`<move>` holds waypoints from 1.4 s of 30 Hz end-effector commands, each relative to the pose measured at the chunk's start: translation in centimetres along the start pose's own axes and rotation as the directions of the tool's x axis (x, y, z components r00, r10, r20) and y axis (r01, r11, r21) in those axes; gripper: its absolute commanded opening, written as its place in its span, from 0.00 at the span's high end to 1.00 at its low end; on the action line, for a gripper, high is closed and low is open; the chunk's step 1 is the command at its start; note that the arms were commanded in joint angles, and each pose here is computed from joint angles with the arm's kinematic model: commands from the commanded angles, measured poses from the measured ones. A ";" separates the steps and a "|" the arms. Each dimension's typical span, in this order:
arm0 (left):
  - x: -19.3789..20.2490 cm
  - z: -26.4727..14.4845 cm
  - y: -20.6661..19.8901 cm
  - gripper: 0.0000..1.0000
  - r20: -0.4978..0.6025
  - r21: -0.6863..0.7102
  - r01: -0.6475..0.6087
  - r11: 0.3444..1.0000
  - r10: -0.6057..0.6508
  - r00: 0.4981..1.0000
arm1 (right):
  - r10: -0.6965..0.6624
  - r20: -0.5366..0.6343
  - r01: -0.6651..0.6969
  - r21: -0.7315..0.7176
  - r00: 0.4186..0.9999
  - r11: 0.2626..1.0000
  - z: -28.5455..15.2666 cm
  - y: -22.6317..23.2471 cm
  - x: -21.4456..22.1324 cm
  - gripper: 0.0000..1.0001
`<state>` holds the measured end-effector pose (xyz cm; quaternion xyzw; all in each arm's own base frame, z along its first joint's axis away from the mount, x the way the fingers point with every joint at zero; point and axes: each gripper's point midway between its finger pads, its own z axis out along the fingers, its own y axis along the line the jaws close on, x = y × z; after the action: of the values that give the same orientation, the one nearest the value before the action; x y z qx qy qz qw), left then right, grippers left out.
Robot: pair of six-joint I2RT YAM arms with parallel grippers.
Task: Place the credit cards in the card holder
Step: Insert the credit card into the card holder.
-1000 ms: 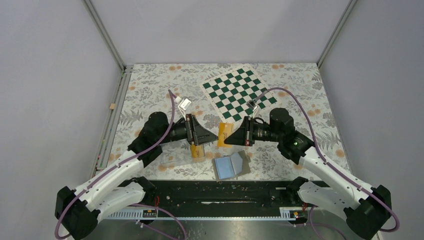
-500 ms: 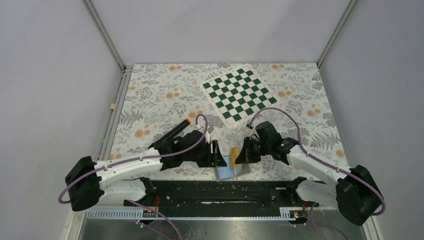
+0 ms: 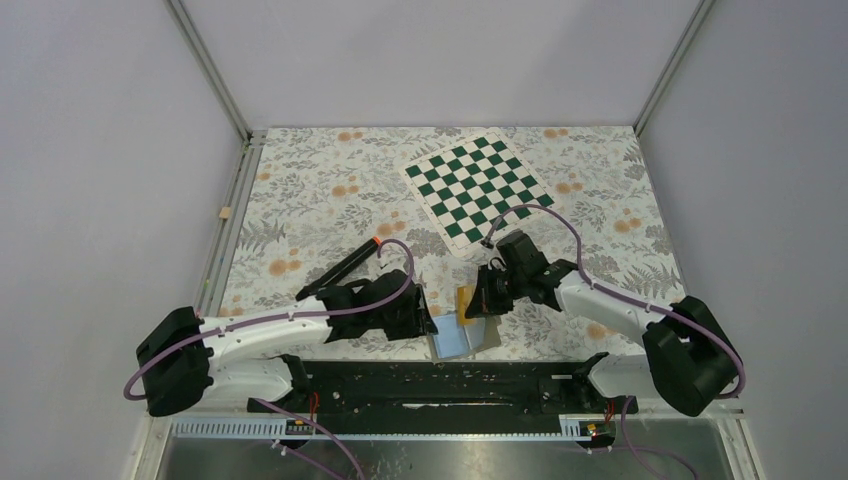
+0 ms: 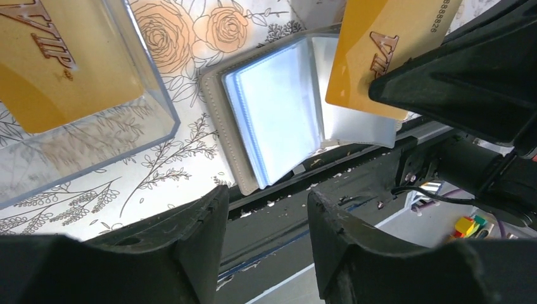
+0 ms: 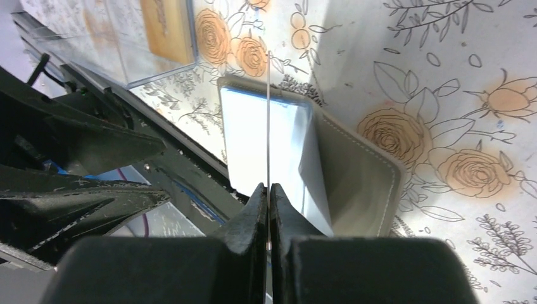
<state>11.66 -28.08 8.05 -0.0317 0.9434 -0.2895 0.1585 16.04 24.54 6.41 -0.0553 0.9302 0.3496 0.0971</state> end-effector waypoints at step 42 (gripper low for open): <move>3.3 5.7 5.0 1.00 -0.153 -0.265 -0.043 0.963 0.003 0.988 | 0.061 -0.065 -0.065 -0.070 0.996 0.995 2.9 -1.9 2.4 1.00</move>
<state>11.03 -27.55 1.44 -0.0240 0.9791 -0.1782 0.0955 15.51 24.46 2.80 -0.0372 0.9257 0.3690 0.0739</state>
